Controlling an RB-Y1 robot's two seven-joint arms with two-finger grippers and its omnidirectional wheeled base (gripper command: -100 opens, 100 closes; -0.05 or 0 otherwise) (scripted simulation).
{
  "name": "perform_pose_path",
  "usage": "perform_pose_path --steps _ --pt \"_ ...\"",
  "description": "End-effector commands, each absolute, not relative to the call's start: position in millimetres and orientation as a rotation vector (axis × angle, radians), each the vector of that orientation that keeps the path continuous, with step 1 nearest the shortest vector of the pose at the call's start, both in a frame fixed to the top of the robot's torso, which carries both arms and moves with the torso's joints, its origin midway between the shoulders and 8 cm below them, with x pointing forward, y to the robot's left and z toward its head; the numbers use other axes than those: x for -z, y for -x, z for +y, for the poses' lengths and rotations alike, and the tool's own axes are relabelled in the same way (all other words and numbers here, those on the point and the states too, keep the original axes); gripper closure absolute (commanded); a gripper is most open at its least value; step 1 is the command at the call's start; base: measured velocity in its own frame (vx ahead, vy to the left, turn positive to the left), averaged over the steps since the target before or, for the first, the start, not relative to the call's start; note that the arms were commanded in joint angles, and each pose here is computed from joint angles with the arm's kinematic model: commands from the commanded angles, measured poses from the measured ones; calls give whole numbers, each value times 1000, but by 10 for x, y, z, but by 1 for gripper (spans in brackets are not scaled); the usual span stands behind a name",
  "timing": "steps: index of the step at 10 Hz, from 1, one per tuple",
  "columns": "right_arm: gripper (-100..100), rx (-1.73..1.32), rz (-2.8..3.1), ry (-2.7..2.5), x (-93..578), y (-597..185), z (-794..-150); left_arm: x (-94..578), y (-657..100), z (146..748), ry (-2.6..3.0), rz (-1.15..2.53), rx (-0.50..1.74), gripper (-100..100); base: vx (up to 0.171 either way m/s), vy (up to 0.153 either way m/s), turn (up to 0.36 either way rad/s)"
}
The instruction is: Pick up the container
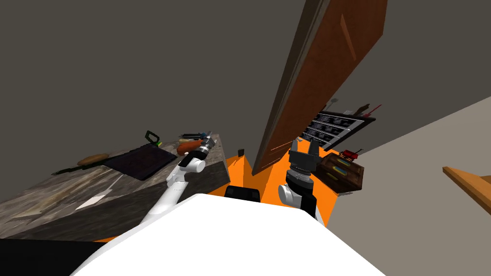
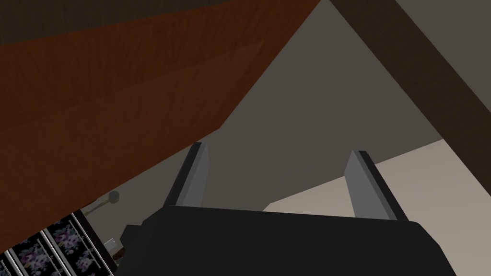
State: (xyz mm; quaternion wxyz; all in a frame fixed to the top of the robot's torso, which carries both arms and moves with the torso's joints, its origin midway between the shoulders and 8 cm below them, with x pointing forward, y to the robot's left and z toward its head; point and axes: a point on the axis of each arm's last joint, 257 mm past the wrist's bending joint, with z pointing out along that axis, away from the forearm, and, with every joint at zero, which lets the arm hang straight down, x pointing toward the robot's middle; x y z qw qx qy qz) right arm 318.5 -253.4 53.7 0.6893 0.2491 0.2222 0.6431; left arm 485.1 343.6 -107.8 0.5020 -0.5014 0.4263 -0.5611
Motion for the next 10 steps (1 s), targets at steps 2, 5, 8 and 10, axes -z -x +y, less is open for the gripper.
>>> perform_pose_path --steps 2,5,8,10 --pt "0 -1438 497 -557 -537 -3185 -2534 1226 -4927 3568 1289 1060 1336 -100 -5 -1 -40" --pt "0 -1439 497 -557 -538 -3185 -2534 1437 -4991 3693 1380 1100 1303 -100 -6 1 -67" --pt "0 -1438 497 -557 -537 -3185 -2534 1601 -5036 3823 1458 1124 1277 -100 -3 1 -51" --pt "0 -1439 497 -557 -538 -3185 -2534 1765 -5065 3955 1540 1144 1247 -100 -1 2 -84"
